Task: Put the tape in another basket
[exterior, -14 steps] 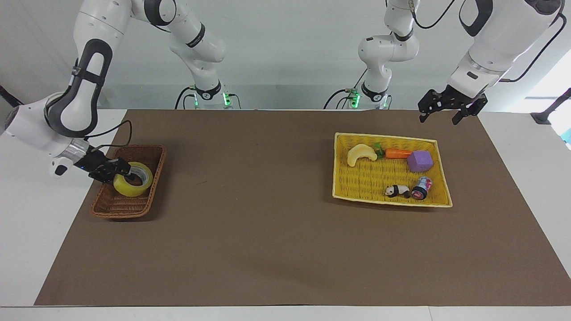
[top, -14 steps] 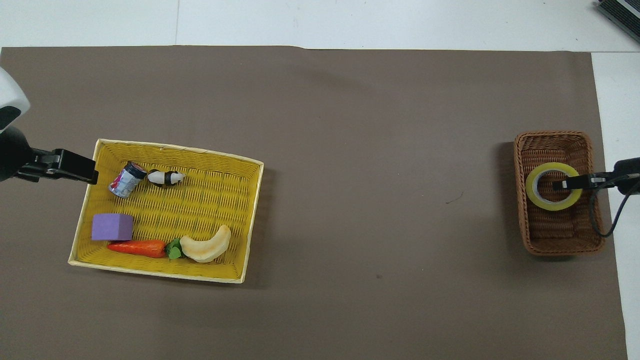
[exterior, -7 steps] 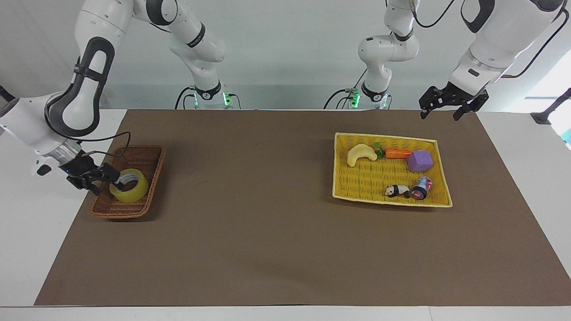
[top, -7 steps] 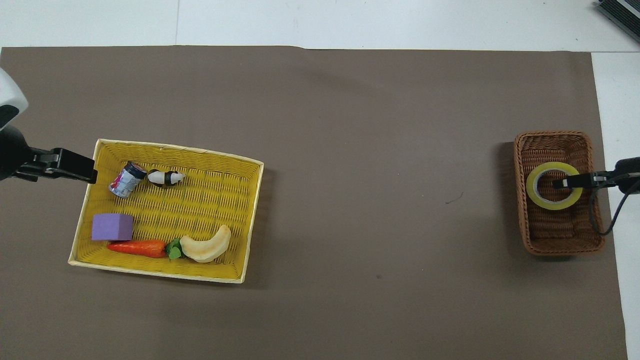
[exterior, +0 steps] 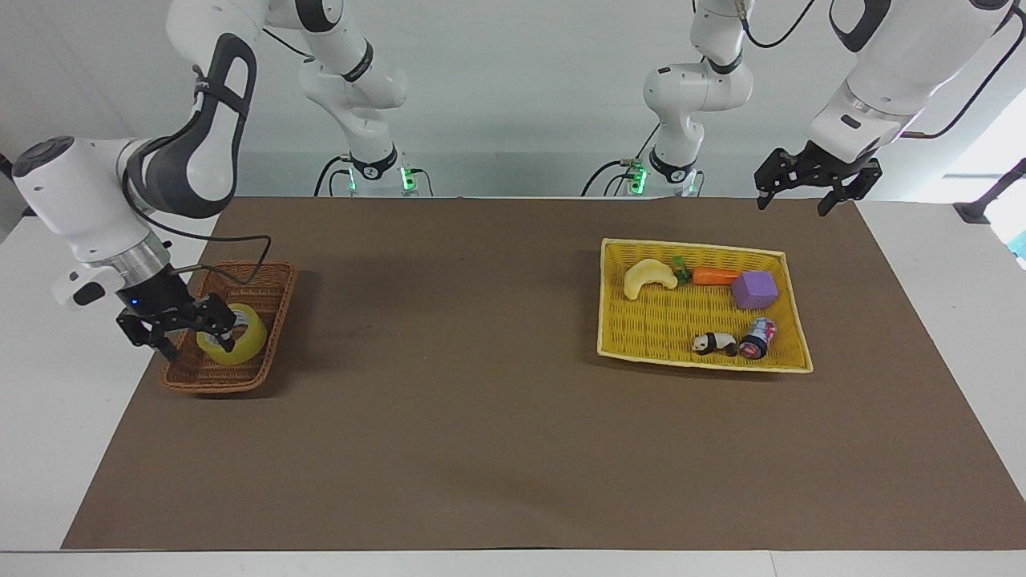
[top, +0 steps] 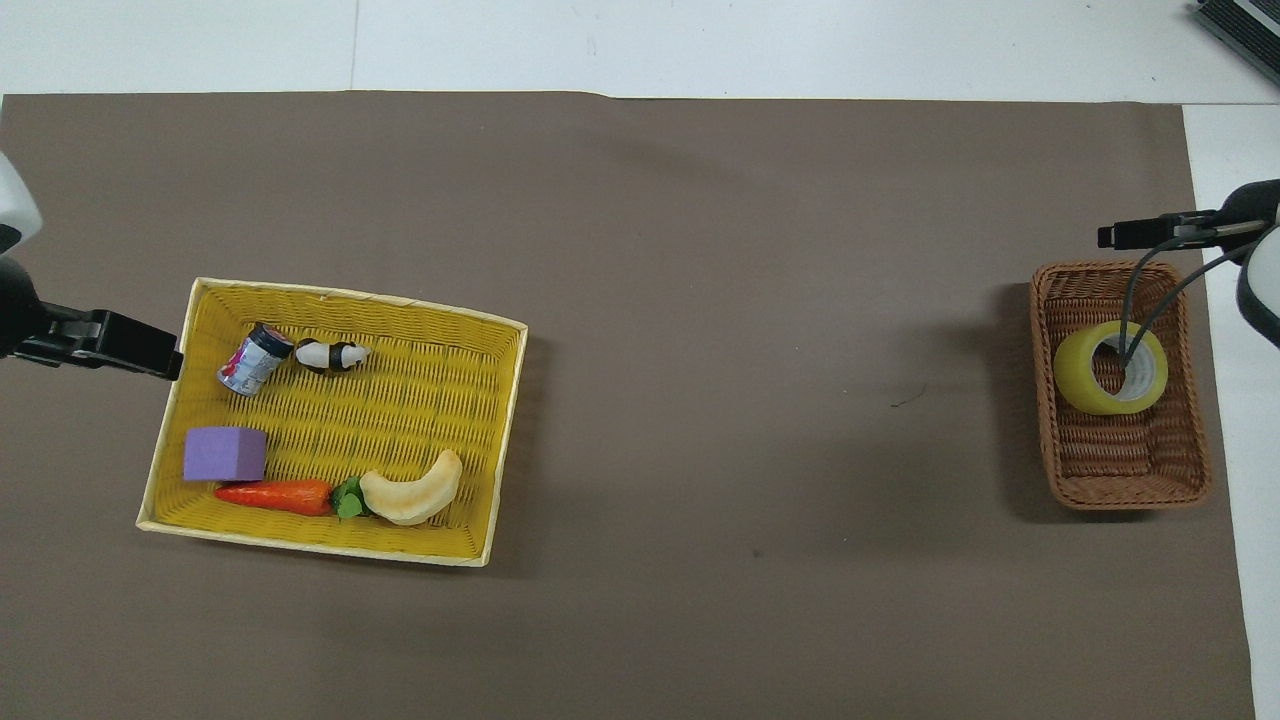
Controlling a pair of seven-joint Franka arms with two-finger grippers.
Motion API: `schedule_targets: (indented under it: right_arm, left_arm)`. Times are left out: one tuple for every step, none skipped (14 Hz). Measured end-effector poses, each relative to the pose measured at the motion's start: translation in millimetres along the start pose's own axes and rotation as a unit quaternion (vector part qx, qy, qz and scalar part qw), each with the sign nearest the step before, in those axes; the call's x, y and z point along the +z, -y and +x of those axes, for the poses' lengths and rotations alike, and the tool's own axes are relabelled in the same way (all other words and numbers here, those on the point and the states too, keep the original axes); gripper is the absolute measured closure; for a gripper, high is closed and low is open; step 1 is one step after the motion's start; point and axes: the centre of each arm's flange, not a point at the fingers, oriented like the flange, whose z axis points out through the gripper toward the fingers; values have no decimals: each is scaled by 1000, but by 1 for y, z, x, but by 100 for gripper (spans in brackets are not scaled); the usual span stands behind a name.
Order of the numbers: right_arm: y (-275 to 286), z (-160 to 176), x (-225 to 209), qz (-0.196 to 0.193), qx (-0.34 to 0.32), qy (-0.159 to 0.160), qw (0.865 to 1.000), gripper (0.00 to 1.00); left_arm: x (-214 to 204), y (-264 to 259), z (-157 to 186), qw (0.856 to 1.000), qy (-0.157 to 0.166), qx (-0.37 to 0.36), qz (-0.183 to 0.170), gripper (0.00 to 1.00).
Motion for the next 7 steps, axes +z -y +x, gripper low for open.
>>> schedule_targets:
  right_arm:
    - [12,2,-6,-5,12,-1,1000,0]
    - [22,4,-11,-7,24,-1,1000,0]
    - [32,5,-15,-13,37,2,999,0]
    - [39,4,-20,-21,50,6,998,0]
    - [46,4,-27,-31,62,10,998,0]
    - [54,2,-37,-39,70,15,997,0]
    - [62,-1,-50,-48,72,21,996,0]
  left_arm:
    - [-4,-1,-2,1000,-4,0,1,0]
    - [-6,-1,-4,1000,-6,0,1,0]
    - [-8,-1,-5,1000,-8,0,1,0]
    - [-8,-1,-5,1000,-8,0,1,0]
    - [-8,-1,-5,1000,-8,0,1,0]
    - [-8,-1,-5,1000,-8,0,1,0]
    - [-8,-1,-5,1000,-8,0,1,0]
